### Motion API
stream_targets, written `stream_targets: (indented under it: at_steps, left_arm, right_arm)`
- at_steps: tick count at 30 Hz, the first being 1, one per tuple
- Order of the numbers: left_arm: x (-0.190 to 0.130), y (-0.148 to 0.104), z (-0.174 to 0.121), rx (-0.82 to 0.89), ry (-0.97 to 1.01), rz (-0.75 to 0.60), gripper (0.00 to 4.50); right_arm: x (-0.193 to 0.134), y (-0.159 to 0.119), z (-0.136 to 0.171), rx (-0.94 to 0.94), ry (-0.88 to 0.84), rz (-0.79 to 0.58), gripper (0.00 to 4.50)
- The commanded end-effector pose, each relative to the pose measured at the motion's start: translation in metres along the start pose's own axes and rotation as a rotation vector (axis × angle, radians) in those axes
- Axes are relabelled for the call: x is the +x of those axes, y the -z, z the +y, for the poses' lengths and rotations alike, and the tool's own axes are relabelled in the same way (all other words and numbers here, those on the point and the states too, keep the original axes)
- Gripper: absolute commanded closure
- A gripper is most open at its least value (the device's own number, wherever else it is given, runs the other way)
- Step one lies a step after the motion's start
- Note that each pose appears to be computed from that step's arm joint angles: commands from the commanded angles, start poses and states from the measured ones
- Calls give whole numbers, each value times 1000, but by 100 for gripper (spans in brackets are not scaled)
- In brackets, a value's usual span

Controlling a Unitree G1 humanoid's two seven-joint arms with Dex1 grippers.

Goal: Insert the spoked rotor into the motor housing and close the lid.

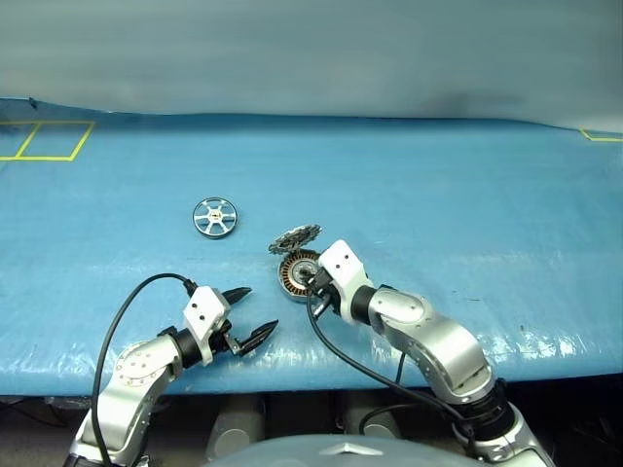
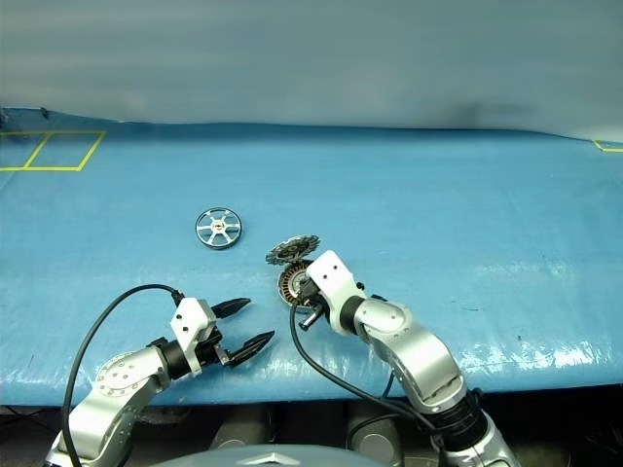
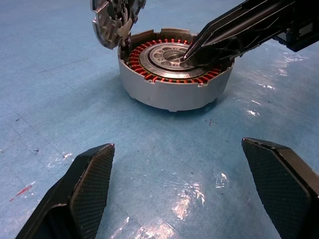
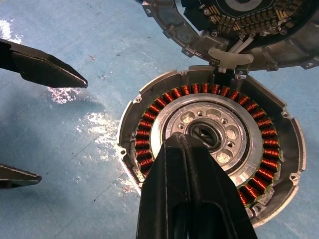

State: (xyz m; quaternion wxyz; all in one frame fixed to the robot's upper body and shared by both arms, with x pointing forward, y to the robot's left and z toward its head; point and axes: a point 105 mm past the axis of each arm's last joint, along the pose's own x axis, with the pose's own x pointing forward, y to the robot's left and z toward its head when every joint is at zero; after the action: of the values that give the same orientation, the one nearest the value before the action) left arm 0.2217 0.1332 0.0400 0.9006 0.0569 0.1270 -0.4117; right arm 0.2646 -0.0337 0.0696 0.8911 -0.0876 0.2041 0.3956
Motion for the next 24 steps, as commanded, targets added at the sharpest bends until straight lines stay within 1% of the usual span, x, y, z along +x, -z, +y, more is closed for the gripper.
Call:
stream_targets:
  at_steps: [1, 11, 18, 21, 24]
  left_arm:
    - [0, -5, -2, 10, 4, -20, 0]
    - [1, -5, -2, 13, 11, -18, 0]
    - [1, -5, -3, 15, 17, -15, 0]
    - [1, -4, -3, 15, 17, -13, 0]
    - [1, -4, -3, 16, 18, -11, 0]
  right_arm:
    - [0, -10, -5, -4, 38, -48, 445]
    - [-4, -7, -14, 8, 88, -47, 445]
    - [-4, -12, -21, 17, 131, -74, 445]
    - [-5, -17, -16, 17, 89, -99, 445]
    - [-12, -22, 1, -76, -43, -106, 445]
